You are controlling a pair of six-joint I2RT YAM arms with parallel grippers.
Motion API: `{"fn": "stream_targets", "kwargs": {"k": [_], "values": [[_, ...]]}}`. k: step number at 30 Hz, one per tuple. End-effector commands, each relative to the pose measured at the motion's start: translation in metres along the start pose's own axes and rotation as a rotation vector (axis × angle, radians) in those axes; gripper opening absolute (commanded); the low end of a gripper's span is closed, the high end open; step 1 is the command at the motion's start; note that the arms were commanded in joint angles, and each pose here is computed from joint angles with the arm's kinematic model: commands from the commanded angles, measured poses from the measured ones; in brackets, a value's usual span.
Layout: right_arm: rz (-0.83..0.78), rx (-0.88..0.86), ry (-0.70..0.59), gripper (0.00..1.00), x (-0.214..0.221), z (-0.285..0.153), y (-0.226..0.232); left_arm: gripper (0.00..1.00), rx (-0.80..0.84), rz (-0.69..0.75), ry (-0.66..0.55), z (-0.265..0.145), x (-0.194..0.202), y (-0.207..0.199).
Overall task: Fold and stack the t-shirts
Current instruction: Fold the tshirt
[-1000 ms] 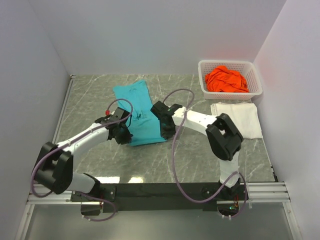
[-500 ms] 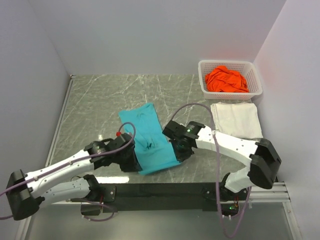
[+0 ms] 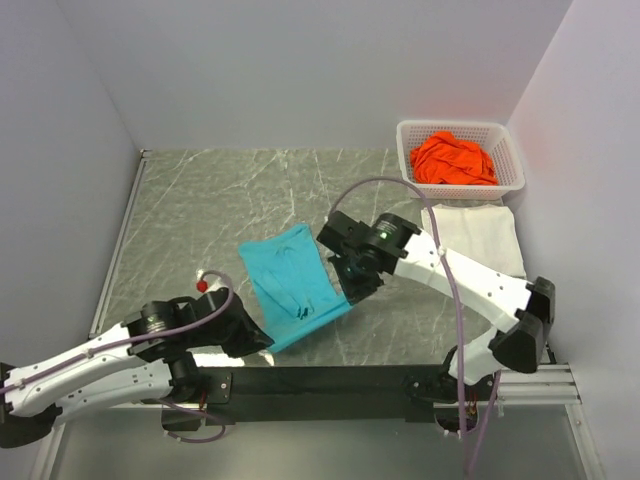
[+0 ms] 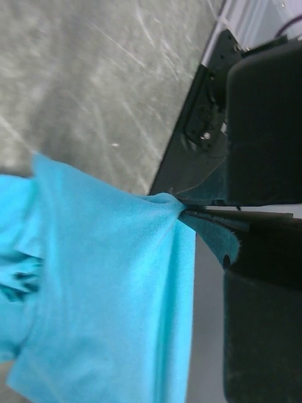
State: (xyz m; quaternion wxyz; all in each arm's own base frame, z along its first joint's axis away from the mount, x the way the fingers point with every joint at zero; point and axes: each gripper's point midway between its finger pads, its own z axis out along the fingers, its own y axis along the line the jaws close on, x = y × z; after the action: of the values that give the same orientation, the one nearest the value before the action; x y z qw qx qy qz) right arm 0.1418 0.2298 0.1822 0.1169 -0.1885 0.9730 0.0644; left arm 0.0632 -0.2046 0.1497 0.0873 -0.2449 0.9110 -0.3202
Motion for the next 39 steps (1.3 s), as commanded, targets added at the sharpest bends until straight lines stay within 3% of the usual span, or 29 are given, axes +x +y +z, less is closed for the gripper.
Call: {"fn": "stream_targets", "kwargs": {"k": [1,6,15,24,39], "values": [[-0.066,0.126,0.027,0.00,-0.013,-0.007,-0.026,0.00,-0.049,-0.139,-0.196,-0.020,-0.036,0.008],[-0.086,0.122,0.011,0.00,-0.050,0.000,-0.022,0.00,-0.045,-0.121,-0.365,-0.024,-0.070,-0.009],[-0.065,0.058,-0.011,0.00,-0.086,0.012,-0.015,0.00,-0.101,-0.046,-0.483,-0.017,-0.146,-0.032],[-0.036,0.029,-0.032,0.00,-0.122,0.025,-0.014,0.00,-0.161,-0.041,-0.534,-0.011,-0.188,-0.024],[0.004,-0.012,-0.009,0.00,-0.172,0.075,-0.023,0.00,-0.203,-0.018,-0.509,0.031,-0.245,-0.006]]}}
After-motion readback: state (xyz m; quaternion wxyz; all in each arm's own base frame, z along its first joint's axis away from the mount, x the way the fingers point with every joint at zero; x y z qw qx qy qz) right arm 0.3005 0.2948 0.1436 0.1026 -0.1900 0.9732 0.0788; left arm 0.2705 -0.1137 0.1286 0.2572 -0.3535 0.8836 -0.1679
